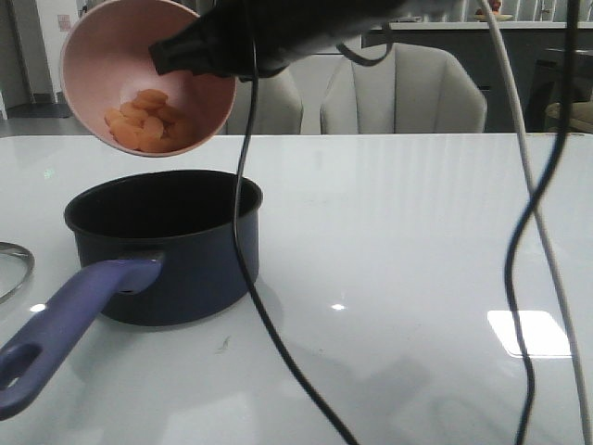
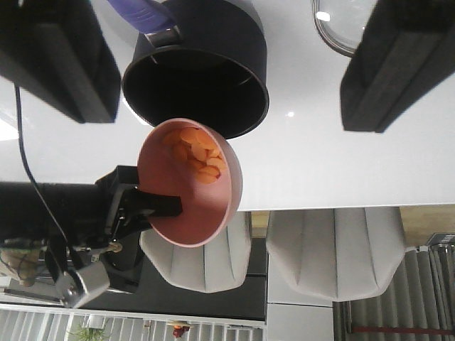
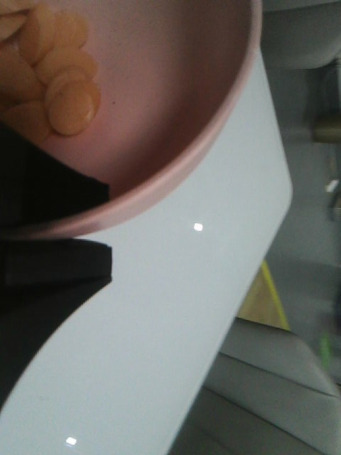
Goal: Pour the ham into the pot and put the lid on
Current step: 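Tilt the bowl with the right gripper to pour ham into saucepan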
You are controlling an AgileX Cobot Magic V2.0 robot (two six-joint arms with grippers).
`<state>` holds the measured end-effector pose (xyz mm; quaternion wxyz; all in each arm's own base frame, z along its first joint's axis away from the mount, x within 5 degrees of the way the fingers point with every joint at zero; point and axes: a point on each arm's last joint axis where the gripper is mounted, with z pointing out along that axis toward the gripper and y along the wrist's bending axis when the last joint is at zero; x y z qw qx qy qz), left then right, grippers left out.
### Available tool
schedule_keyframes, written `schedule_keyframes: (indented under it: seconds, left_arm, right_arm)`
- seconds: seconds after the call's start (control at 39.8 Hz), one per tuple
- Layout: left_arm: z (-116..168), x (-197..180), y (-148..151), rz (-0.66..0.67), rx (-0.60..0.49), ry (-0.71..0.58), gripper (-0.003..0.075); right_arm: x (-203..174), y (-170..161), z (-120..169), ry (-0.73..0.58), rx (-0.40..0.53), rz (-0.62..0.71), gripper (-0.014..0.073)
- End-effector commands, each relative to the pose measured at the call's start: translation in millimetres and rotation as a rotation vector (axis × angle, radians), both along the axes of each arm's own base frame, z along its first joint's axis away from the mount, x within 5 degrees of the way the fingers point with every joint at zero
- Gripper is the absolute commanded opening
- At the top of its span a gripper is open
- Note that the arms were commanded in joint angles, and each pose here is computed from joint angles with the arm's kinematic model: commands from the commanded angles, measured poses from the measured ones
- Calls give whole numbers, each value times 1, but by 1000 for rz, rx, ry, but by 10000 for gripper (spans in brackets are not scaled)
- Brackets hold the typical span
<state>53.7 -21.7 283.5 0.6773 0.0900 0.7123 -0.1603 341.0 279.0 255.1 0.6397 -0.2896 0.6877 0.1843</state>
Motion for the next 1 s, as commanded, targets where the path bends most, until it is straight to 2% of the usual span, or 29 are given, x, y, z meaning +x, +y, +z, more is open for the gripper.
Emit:
schedule_keyframes:
  seconds: [0.0,0.15,0.3,0.63,0.7,0.8,0.85,0.93,0.98]
  left_arm:
    - [14,0,1,4,-31,-81,655]
    - [14,0,1,4,-31,-81,655]
    - [14,0,1,4,-31,-81,655]
    - [14,0,1,4,-31,-81,655]
    - [14,0,1,4,-31,-81,655]
    - [14,0,1,4,-31,-81,655]
    - [14,0,1,4,-31,-81,655]
    - [14,0,1,4,-31,-81,655]
    - [14,0,1,4,-31,-81,655]
  right_arm:
    - [-8,-6,34,-367,127,-5,133]
    - [-8,-6,16,-605,76,-40,133]
    - [-15,2,10,-894,-37,-34,133]
    - [-21,8,9,-1130,-291,-75,133]
    - [-22,8,9,-1158,-323,-79,133]
    - [-22,8,9,-1159,-324,-79,133]
    - [-20,7,9,-1126,-297,-89,133]
    - [-17,3,9,-992,-154,-99,133]
    - [-13,-1,9,-837,14,-107,133]
